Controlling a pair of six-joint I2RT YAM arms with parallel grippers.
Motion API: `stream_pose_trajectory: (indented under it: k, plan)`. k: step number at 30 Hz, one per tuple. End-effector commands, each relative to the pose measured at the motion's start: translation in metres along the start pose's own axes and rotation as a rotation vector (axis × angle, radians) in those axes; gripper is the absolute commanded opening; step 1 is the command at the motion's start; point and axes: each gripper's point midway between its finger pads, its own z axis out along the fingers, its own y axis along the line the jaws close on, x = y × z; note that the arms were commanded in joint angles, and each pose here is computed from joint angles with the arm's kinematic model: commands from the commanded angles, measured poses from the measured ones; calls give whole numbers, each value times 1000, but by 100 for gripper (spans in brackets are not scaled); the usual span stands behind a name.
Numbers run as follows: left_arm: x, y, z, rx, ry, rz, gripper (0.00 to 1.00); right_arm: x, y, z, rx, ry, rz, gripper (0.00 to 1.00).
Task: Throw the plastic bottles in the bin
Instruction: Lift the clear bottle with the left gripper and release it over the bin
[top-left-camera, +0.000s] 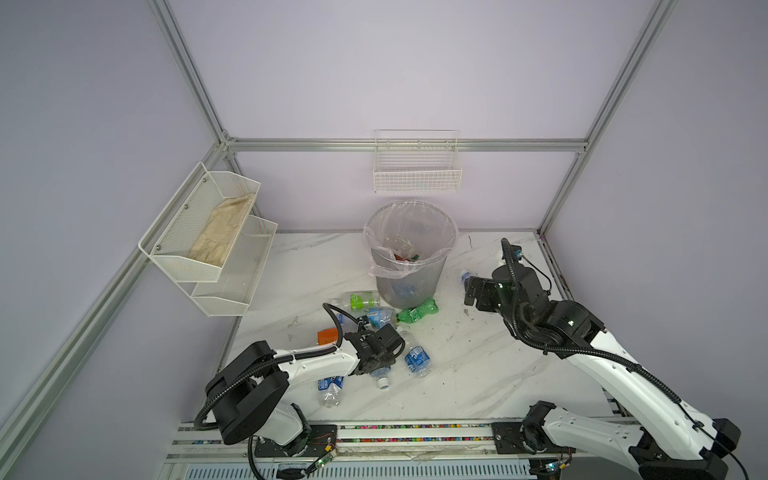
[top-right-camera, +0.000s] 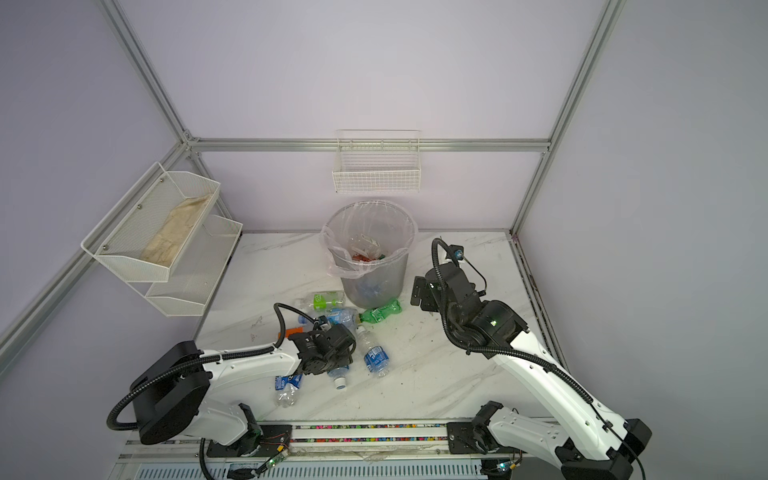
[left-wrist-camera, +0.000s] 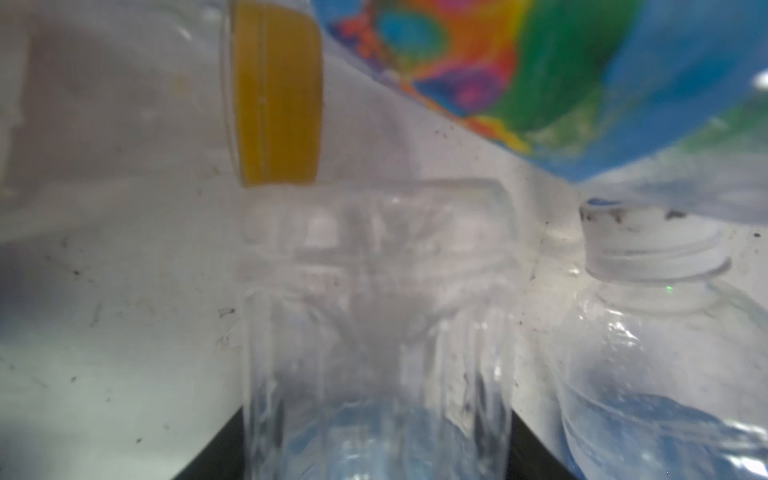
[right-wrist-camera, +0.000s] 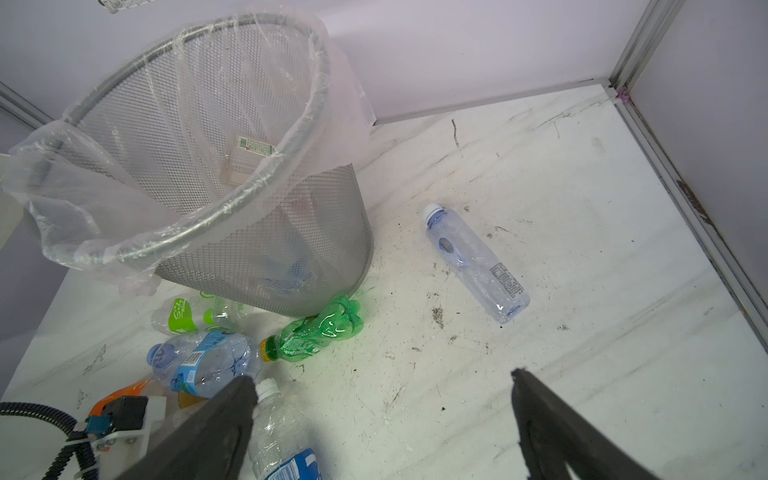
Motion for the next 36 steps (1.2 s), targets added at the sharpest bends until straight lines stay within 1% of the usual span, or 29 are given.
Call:
stream_pose_trajectory:
  k: [1, 4, 5, 8, 11, 15, 19, 23, 31, 34, 36]
  plan:
    - [8, 15, 5, -20, 14, -30, 57, -4, -8, -6, 15, -24, 26, 97]
    - [6, 20, 0, -23, -1, -32, 46, -4, -7, -4, 14, -20, 28, 98]
    - [1, 18, -9, 3, -19, -40, 43, -3, -7, -4, 14, -18, 28, 97]
    - [-5, 19, -21, 14, -39, -41, 35, 1, -7, -1, 14, -8, 29, 97]
    - [-10, 18, -36, 38, -58, -32, 31, 4, -9, -1, 16, -2, 30, 98]
    - [-22, 14, -64, 66, -113, -18, 31, 10, -12, 0, 20, 5, 33, 97]
    - [-44, 5, -108, 108, -200, 11, 30, 18, -14, 4, 22, 19, 31, 97]
    - [-74, -12, -165, 174, -318, 68, 30, 31, -16, 11, 21, 41, 27, 97]
    - [-135, -59, -287, 298, -581, 258, 31, 59, -19, 20, -18, 76, 22, 97]
    - [-152, -74, -319, 306, -659, 326, 31, 64, -22, 21, -14, 82, 18, 98]
    - [-160, -84, -332, 312, -698, 363, 31, 67, -24, 21, -13, 85, 14, 97]
